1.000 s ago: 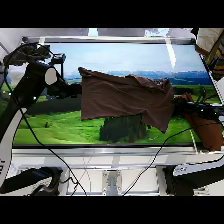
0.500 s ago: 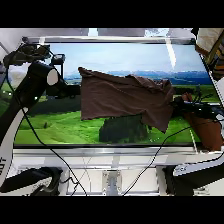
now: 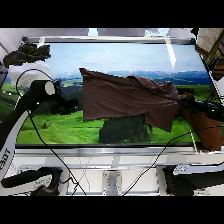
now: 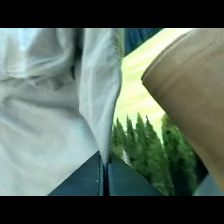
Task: Fold the shirts.
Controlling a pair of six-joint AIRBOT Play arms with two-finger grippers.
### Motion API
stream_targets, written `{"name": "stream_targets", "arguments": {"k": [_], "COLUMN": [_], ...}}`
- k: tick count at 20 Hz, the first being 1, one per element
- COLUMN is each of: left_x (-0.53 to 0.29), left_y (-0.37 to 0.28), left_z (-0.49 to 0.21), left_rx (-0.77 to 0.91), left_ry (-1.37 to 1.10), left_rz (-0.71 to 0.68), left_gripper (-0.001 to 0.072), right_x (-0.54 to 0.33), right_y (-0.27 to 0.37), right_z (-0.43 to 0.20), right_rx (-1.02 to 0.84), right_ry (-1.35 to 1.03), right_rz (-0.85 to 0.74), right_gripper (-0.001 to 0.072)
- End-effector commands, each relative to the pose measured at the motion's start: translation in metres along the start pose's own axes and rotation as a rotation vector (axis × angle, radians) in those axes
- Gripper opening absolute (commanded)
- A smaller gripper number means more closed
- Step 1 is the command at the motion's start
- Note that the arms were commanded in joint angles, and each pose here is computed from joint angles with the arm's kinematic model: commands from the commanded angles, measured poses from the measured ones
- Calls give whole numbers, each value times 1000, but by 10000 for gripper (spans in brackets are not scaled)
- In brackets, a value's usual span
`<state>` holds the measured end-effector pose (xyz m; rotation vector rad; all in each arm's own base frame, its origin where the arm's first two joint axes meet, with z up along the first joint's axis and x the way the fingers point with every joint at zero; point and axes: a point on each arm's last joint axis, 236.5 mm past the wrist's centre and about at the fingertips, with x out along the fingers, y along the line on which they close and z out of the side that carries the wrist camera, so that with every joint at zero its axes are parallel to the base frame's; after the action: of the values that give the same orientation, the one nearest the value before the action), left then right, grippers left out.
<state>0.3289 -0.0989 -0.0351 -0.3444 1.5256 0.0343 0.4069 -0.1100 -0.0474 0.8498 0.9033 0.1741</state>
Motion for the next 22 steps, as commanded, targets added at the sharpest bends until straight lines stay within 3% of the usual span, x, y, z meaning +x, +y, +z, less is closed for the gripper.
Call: {"name": "stream_targets", "arguments": {"k": [1,7,22], "left_x": [20,57,87], "left_y": [-8,-46,-39], "left_z": [-13,-40,-7], "left_rx": [-62,-149,-206], "left_ry": [108,343,229], "left_rz": [-118,-286,-264], "left_gripper": [306,304,303], "right_x": [-6,-1,-2], "right_y": [6,17,20], "right_z": [-1,-10,-13], "right_rx": [13,2,1], "right_ry": [6,43,58], "right_rz": [13,41,56], "right_gripper": [37,37,37]}}
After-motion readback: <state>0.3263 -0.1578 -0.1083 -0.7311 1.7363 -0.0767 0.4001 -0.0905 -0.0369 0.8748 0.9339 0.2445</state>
